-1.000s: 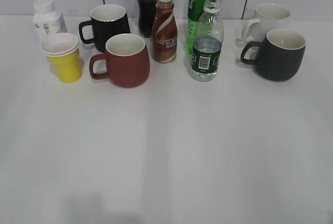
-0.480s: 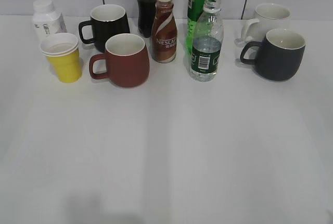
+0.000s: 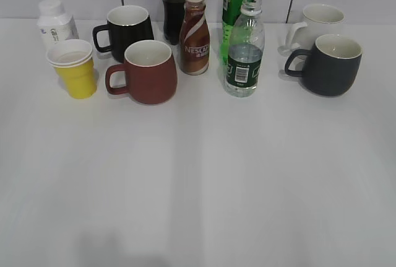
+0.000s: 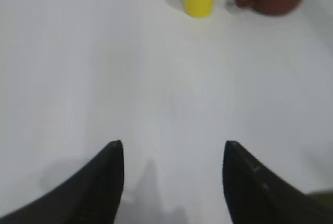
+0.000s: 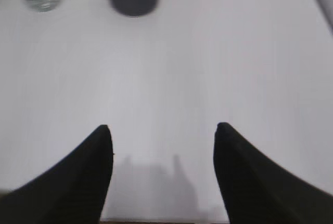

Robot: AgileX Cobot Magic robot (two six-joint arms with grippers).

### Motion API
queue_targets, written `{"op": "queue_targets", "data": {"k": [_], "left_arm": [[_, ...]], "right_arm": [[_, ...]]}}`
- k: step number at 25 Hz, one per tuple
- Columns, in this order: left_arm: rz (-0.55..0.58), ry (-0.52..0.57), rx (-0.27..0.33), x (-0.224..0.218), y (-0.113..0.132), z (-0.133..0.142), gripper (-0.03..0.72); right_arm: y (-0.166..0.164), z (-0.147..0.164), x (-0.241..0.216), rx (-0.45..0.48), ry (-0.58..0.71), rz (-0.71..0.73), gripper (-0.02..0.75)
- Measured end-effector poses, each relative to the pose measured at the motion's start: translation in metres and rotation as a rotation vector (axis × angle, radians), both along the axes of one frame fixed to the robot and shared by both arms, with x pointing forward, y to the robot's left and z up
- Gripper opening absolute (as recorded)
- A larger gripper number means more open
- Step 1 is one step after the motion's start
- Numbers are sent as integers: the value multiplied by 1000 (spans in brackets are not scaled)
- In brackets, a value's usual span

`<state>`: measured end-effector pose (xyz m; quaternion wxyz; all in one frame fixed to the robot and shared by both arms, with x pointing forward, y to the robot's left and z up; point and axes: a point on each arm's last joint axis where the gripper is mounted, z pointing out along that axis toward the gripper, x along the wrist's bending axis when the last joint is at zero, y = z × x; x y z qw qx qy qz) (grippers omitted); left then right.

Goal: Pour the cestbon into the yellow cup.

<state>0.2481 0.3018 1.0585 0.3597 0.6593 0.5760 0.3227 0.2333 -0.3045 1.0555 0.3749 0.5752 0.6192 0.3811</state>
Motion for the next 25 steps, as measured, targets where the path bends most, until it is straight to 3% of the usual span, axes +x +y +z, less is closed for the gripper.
{"op": "queue_targets", "data": {"k": [6,25], "left_arm": [[81,-111,-11,-18,2,0,424],[81,-115,-12,-18,2,0,311]], "right_arm": [[0,0,0,0,-1,-82,459],[1,0,0,1,-2,-81,459]]}}
